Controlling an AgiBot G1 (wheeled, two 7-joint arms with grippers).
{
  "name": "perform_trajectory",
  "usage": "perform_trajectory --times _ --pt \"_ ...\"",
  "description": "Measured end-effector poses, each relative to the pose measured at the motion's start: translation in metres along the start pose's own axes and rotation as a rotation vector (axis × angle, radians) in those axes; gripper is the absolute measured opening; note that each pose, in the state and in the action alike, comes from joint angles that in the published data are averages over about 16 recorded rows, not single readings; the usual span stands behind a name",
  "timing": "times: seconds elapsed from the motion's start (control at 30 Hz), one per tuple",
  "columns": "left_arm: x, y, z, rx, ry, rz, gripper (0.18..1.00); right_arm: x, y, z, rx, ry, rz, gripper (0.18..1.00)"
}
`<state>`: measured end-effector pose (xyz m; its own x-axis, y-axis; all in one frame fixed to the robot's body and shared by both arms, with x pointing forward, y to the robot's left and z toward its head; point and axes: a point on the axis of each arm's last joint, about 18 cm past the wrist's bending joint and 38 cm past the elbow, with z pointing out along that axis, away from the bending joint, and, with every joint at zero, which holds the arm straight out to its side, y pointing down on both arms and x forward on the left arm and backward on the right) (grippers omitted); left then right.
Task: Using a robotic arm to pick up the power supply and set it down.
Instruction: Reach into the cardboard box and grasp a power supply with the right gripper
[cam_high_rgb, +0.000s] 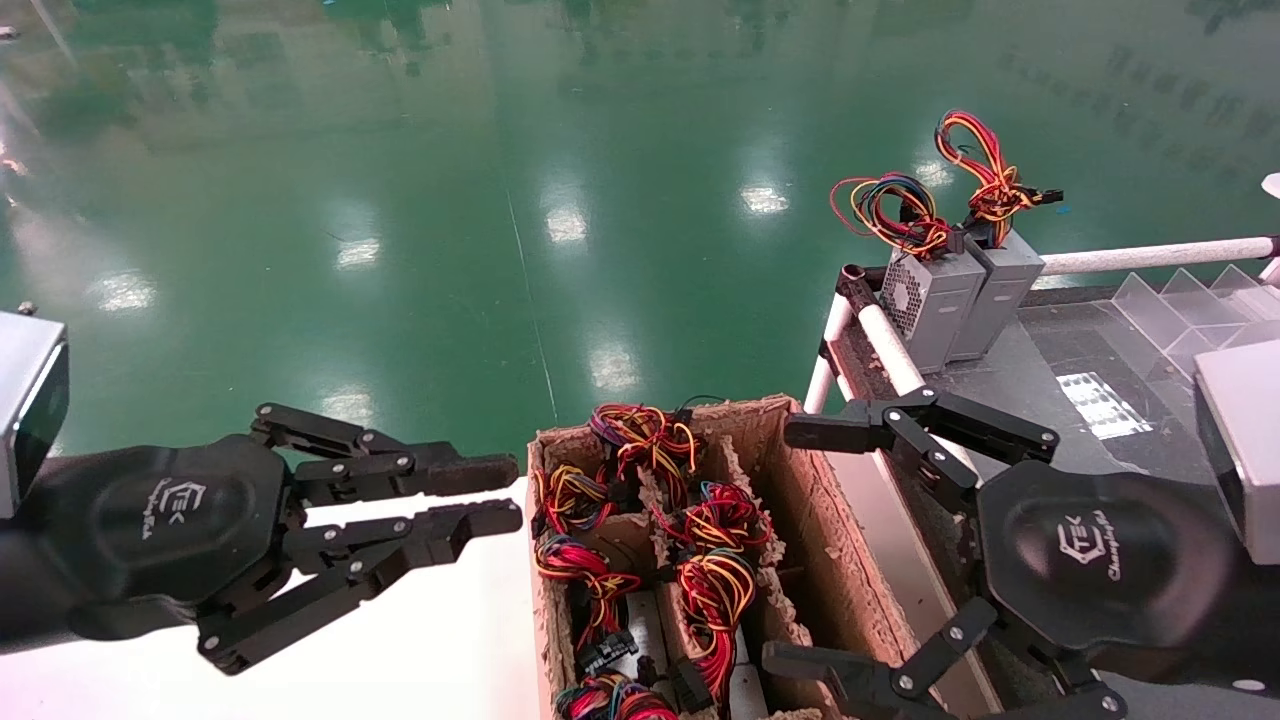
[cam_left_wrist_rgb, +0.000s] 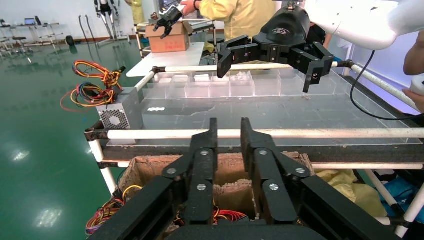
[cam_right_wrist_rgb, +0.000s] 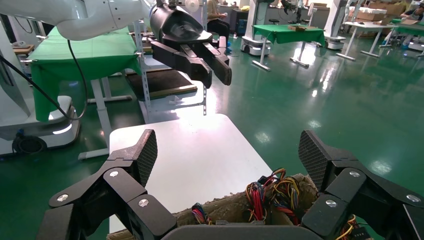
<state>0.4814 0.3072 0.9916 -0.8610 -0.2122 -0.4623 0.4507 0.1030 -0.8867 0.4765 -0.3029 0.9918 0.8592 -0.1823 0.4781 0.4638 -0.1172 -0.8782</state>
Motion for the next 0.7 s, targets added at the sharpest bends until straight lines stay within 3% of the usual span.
perform_trajectory --times 0.33,0.7 --pt "0.0 0.0 0.0 0.0 0.0 0.0 0.398 0.001 0.013 -0.002 -0.066 0.006 0.036 1.001" --pt "0.0 0.0 0.0 0.0 0.0 0.0 0.66 -0.009 0.058 0.009 -0.277 -0.064 0.211 1.001"
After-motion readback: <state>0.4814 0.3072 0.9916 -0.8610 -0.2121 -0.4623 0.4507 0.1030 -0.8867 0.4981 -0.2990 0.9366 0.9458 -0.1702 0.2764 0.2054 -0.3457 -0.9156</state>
